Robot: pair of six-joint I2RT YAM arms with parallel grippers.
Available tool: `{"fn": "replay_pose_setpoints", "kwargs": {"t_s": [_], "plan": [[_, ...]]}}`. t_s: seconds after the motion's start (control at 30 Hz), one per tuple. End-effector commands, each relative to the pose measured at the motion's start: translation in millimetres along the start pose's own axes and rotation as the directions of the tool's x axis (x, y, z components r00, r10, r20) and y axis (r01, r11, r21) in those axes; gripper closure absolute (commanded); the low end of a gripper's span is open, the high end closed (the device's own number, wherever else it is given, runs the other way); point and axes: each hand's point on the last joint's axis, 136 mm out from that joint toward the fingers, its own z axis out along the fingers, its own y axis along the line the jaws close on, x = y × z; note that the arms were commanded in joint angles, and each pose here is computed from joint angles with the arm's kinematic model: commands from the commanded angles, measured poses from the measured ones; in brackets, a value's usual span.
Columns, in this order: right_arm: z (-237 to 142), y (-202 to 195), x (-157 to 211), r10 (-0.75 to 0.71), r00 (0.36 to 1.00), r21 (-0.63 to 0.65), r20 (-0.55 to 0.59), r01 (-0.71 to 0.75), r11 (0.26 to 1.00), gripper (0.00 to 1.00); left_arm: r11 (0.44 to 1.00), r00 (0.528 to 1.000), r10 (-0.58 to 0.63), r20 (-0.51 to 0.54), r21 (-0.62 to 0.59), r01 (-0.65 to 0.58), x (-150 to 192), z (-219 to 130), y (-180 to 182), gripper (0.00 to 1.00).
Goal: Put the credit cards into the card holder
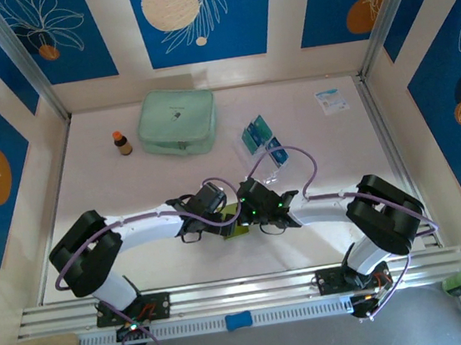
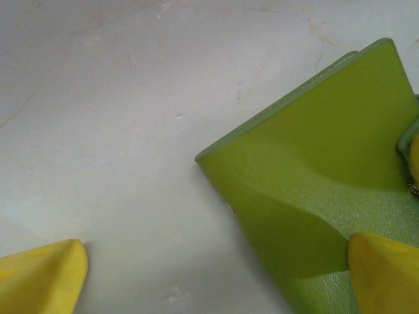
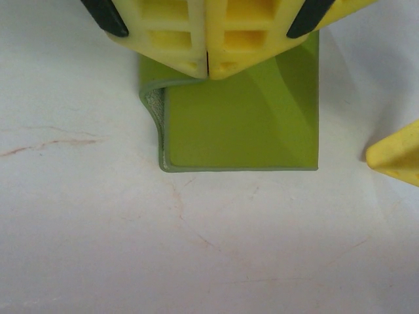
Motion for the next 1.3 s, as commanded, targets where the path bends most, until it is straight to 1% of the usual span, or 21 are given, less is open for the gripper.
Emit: {"fn": "replay_pose_setpoints", "kwargs": {"t_s": [0.0, 0.2, 0.4, 0.5, 0.57, 0.73, 1.0, 1.1, 1.27], "plan": [[3, -32, 123, -0.062, 0.891, 0.036, -0.449, 0.087, 0.996, 1.0, 0.996, 0.995, 0.0, -0.104, -0.092, -0.009, 35, 15, 21, 0.0], [3, -26, 132, -0.08, 0.873, -0.014, -0.481, 0.083, 0.996, 1.0, 0.996, 0.995, -0.001, -0.104, -0.089, -0.009, 34, 15, 20, 0.0], [-3, -28, 143, -0.164, 0.874, -0.091, -0.457, 0.138, 0.986, 1.0, 0.996, 0.994, -0.003, -0.105, -0.089, -0.006, 36, 16, 21, 0.0], [-1, -32, 145, -0.175, 0.869, -0.081, -0.464, 0.155, 0.985, 1.0, 0.996, 0.994, -0.006, -0.109, -0.088, -0.004, 37, 18, 20, 0.0], [2, -34, 145, -0.156, 0.862, -0.051, -0.482, 0.15, 0.987, 1.0, 0.996, 0.994, -0.009, -0.11, -0.087, -0.001, 37, 19, 20, 0.0], [7, -25, 145, -0.142, 0.849, -0.048, -0.51, 0.137, 0.989, 1.0, 0.997, 0.994, -0.025, -0.105, -0.073, 0.017, 35, 17, 17, 0.0], [-2, -32, 139, -0.107, 0.868, -0.023, -0.484, 0.11, 0.994, 1.0, 0.995, 0.994, -0.101, -0.053, -0.006, 0.1, 14, 6, 11, 0.0], [-4, -30, 134, -0.11, 0.877, -0.034, -0.467, 0.107, 0.994, 1.0, 0.994, 0.993, -0.105, -0.056, -0.009, 0.105, 16, 7, 14, 0.0], [-10, -12, 119, -0.134, 0.894, -0.102, -0.428, 0.1, 0.99, 1.0, 0.994, 0.991, -0.107, -0.083, -0.021, 0.106, 30, 15, 19, 0.0]]}}
